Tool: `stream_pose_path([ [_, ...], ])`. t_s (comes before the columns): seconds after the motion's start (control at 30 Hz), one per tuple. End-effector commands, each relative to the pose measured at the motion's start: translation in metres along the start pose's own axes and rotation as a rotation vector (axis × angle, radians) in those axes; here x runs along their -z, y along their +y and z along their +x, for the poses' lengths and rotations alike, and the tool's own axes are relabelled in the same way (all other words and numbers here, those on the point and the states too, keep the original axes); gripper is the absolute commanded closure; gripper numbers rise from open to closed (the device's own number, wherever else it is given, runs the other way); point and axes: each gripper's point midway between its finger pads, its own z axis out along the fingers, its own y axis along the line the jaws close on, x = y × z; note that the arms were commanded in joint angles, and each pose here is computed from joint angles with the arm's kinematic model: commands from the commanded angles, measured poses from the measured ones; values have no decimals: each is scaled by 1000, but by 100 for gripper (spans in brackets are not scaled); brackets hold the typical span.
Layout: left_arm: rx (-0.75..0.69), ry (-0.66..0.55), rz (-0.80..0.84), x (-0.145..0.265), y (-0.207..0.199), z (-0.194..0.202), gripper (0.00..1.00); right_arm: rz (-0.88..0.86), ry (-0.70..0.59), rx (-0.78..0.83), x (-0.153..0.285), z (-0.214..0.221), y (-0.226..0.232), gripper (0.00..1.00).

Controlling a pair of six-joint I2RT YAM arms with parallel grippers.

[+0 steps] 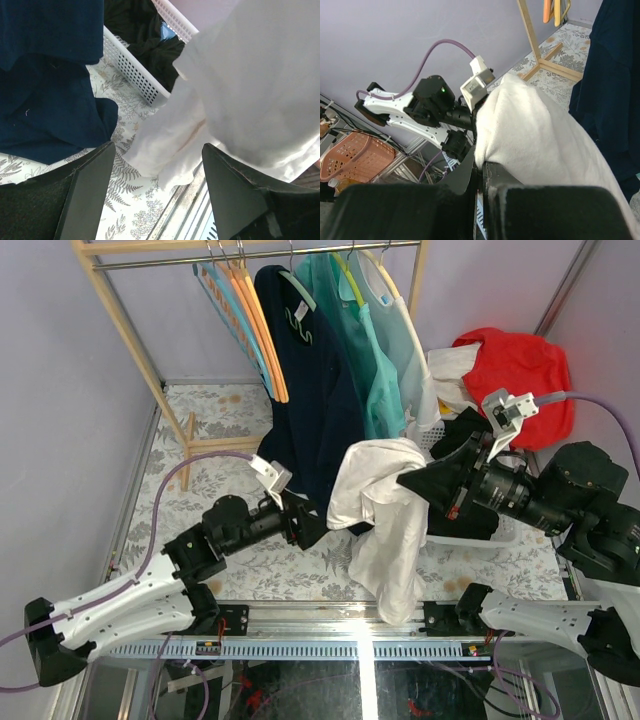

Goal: Place the t-shirt on the hanger

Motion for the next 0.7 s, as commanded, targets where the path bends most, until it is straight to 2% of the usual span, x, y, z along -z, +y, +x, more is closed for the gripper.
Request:
stream_pose_path([
  [0.0, 0, -162, 112, 9, -18, -24, 29, -59, -95, 41, 9, -34, 19, 100],
  [0.3, 26, -301, 184, 23, -20, -24, 25, -97, -100, 47, 1, -46, 30, 100],
  [0.5, 52, -319, 245, 14, -29, -21, 22, -93, -100, 51, -5, -48, 29, 100],
  [0.67, 28, -316, 229, 10, -35, -15, 19, -92, -94, 53, -13, -49, 29, 100],
])
